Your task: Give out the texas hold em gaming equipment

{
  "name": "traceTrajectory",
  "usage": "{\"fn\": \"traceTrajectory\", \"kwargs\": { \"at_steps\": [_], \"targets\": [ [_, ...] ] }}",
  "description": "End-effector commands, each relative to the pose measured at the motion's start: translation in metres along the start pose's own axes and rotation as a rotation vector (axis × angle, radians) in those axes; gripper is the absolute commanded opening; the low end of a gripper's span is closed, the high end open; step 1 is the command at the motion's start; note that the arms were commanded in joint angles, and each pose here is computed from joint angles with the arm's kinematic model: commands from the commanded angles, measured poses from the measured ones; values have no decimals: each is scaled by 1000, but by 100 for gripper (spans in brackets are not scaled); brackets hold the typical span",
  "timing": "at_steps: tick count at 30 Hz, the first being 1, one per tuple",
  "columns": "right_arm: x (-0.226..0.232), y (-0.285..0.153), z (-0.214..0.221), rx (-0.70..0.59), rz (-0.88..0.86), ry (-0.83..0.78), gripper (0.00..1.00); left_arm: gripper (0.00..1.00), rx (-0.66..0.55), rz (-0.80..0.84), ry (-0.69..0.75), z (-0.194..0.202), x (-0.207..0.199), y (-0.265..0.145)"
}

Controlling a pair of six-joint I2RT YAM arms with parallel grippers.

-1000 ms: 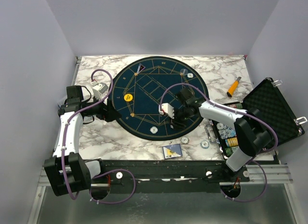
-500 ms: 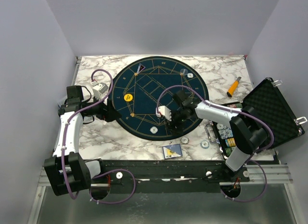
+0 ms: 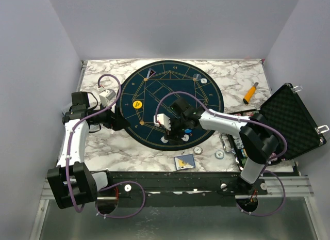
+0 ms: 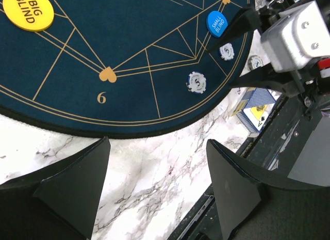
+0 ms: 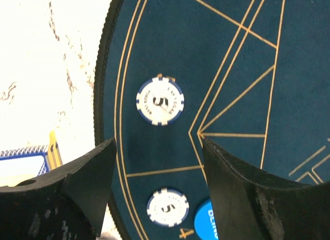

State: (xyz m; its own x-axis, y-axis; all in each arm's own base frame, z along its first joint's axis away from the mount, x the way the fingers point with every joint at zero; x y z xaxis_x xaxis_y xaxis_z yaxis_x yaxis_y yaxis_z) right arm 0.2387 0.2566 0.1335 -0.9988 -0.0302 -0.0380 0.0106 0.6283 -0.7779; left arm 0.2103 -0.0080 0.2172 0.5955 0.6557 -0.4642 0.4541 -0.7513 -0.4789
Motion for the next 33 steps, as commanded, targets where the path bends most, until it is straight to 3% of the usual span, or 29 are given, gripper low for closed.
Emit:
{"fn": "traceTrajectory", "kwargs": {
  "at_steps": [1, 21, 28, 33],
  "targets": [
    [-9, 17, -13, -15, 41, -24, 70, 78, -22, 26, 18, -4, -4, -3],
    [3, 59, -8, 54, -37, -71, 62, 78, -16, 31, 11, -4, -1, -1],
    [5, 66, -2, 96, -91, -55, 53, 78, -17, 30, 9, -4, -1, -2],
    [1, 65, -7, 101, -78, -52, 39, 78, -17, 27, 9, -3, -1, -2]
  ]
}}
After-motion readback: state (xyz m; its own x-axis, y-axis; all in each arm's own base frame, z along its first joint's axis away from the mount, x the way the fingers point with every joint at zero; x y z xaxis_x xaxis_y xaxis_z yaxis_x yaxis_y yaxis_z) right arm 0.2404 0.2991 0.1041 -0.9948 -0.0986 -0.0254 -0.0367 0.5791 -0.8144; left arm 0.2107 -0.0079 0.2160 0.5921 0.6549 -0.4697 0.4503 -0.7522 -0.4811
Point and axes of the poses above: each gripper's point midway between its finger pads, its own y axis out along the fingers, its own x axis along the line the jaws close on, z = x × y, the point moved 10 cm from there along -y, back along the fingers
